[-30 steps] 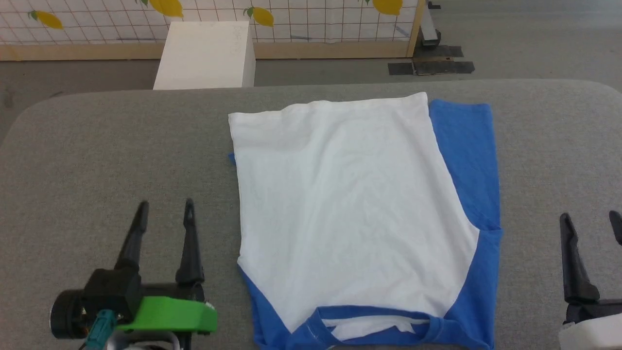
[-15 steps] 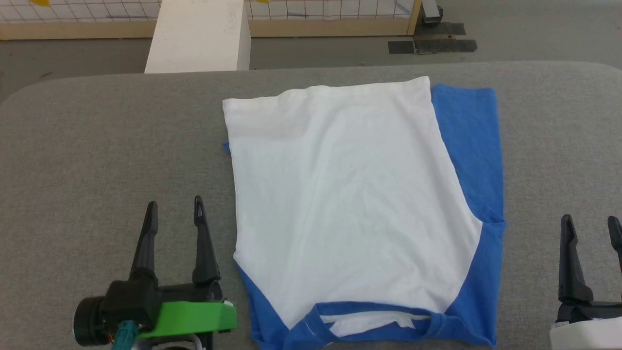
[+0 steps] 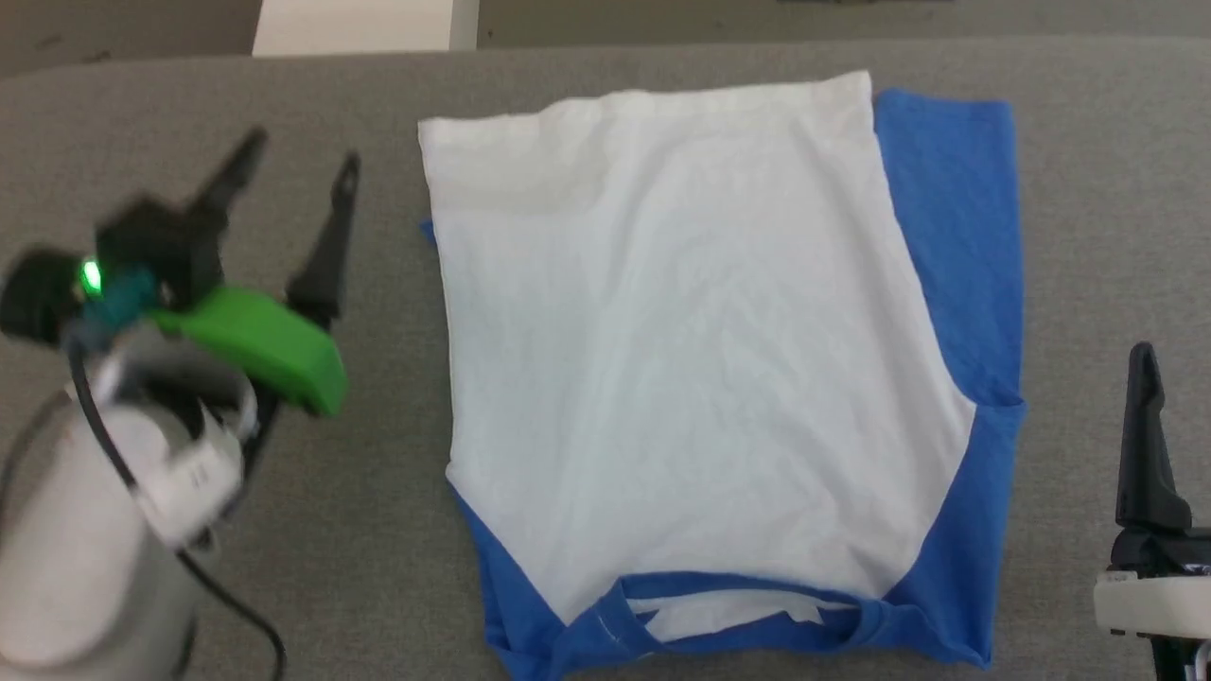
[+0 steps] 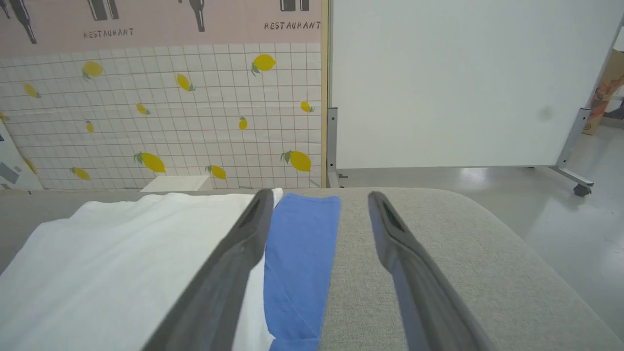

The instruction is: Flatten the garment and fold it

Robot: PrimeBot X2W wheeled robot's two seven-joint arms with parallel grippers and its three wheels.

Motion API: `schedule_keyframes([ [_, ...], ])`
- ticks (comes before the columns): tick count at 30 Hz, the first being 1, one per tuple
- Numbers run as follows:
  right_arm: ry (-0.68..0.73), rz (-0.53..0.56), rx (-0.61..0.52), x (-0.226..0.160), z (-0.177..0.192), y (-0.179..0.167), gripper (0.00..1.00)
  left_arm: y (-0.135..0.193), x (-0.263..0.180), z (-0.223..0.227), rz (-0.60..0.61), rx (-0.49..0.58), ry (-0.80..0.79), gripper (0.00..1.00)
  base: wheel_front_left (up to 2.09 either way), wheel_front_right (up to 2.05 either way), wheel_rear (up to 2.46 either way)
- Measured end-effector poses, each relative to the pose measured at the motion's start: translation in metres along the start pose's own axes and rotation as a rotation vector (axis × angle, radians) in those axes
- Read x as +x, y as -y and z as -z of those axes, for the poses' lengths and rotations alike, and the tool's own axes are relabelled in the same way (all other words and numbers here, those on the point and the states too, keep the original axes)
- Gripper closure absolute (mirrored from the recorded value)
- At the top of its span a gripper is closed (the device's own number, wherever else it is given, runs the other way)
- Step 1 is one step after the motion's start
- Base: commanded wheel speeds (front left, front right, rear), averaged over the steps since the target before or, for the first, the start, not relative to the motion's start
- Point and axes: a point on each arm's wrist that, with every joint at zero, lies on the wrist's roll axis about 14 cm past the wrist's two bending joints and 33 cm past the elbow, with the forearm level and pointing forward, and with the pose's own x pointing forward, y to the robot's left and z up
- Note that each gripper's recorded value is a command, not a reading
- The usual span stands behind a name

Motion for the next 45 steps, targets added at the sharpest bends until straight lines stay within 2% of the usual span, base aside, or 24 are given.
schedule_keyframes([
  [3,-0.015,-0.012,-0.001,0.013,0.008,-0.005,0.00,-0.016,0.029,0.010,0.042,0.022,-0.103,0.00,0.00,0.00,0.00],
  [8,-0.049,-0.040,0.009,0.033,0.029,-0.017,0.00,-0.025,0.056,0.065,0.114,0.044,-0.358,0.00,0.00,0.00,0.00],
  [12,-0.095,-0.048,0.012,0.042,0.051,-0.020,0.00,-0.019,0.057,0.117,0.175,0.055,-0.540,0.00,0.00,0.00,0.00],
  [17,-0.154,-0.035,0.002,0.044,0.075,-0.016,0.00,-0.001,0.055,0.158,0.250,0.021,-0.656,0.00,0.00,0.00,0.00],
  [24,-0.195,-0.025,-0.011,0.045,0.091,-0.012,0.00,0.016,0.054,0.184,0.305,-0.038,-0.704,0.00,0.00,0.00,0.00],
  [36,-0.234,-0.042,-0.010,0.053,0.107,-0.019,0.00,0.028,0.068,0.186,0.332,-0.102,-0.658,0.00,0.00,0.00,0.00],
  [37,-0.238,-0.041,-0.011,0.054,0.109,-0.019,0.00,0.030,0.071,0.187,0.333,-0.109,-0.652,0.43,0.00,0.00,0.00],
  [38,-0.241,-0.041,-0.011,0.054,0.111,-0.018,0.00,0.031,0.073,0.188,0.334,-0.113,-0.645,0.78,0.00,0.00,0.00],
  [39,-0.244,-0.039,-0.013,0.055,0.112,-0.018,0.00,0.032,0.076,0.190,0.335,-0.114,-0.639,1.00,0.00,0.00,0.00],
  [45,-0.265,-0.028,-0.020,0.053,0.119,-0.014,0.00,0.030,0.084,0.191,0.327,-0.122,-0.618,1.00,0.00,0.00,0.00],
])
